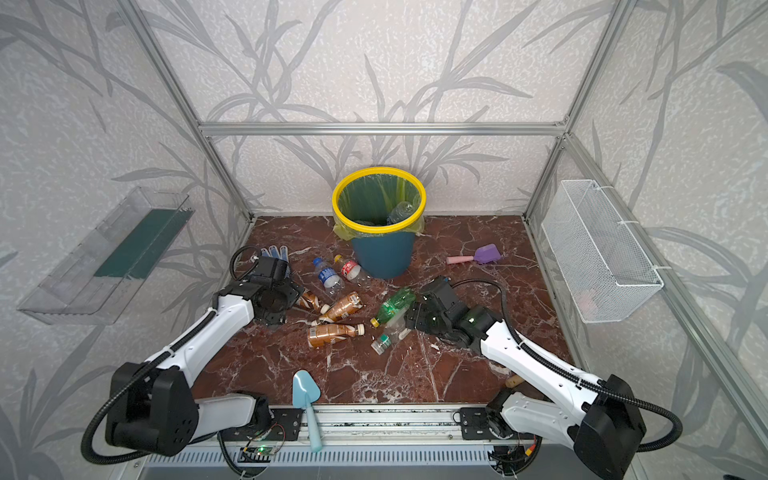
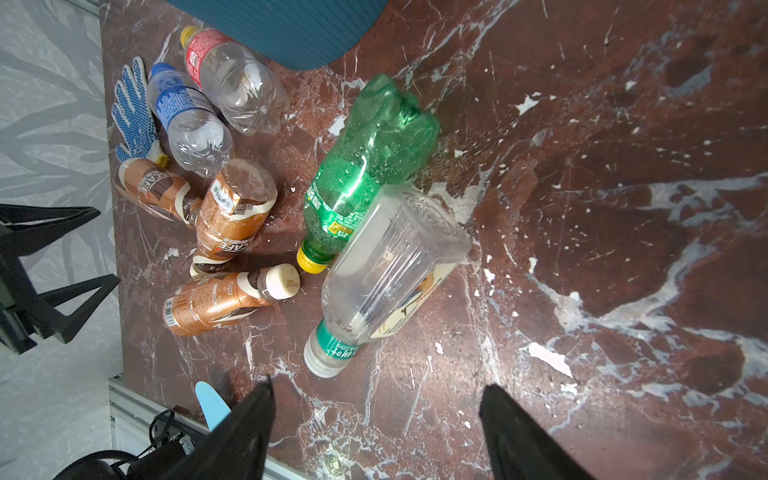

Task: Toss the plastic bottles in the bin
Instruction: 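Lower the left gripper onto the brown coffee bottle beside the glove, then close the left gripper on the brown coffee bottle and lift it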

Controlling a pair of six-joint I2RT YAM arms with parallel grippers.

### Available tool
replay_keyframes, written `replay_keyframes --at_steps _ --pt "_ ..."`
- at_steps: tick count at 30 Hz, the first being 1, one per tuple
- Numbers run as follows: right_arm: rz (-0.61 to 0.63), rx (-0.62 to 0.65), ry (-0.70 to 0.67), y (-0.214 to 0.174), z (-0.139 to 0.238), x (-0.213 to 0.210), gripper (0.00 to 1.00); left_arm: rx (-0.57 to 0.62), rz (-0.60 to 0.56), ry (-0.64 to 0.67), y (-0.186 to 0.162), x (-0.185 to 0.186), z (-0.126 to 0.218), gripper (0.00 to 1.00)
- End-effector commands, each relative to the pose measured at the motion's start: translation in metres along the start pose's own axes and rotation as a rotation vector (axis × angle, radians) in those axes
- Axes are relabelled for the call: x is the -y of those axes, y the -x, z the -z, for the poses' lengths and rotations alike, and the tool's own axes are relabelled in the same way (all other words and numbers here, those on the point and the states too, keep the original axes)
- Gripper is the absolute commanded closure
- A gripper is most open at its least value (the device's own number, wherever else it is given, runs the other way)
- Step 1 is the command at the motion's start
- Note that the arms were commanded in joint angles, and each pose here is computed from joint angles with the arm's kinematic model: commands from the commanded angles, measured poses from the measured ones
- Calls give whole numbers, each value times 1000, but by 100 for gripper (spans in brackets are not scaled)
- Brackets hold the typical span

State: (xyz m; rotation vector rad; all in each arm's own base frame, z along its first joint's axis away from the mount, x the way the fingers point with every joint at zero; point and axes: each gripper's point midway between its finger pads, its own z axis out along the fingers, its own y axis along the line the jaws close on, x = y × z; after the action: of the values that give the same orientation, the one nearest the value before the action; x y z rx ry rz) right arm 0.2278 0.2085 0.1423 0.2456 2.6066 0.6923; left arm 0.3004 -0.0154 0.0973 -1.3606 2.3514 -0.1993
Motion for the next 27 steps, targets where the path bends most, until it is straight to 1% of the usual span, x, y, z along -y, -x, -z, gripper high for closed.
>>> replay_keyframes --at_steps 1,6,11,22,27 --pt "3 22 -1 0 3 3 21 21 49 -48 13 20 -3 8" --pt "9 26 -11 -1 4 6 21 0 80 -95 17 38 -16 8" --pt "13 31 -18 -1 4 10 21 -57 74 -79 16 47 -31 9" --pt "17 49 -35 0 7 16 21 -117 57 -15 5 38 -61 11" --pt "13 46 -39 -1 6 18 21 -131 41 15 1 32 -73 15"
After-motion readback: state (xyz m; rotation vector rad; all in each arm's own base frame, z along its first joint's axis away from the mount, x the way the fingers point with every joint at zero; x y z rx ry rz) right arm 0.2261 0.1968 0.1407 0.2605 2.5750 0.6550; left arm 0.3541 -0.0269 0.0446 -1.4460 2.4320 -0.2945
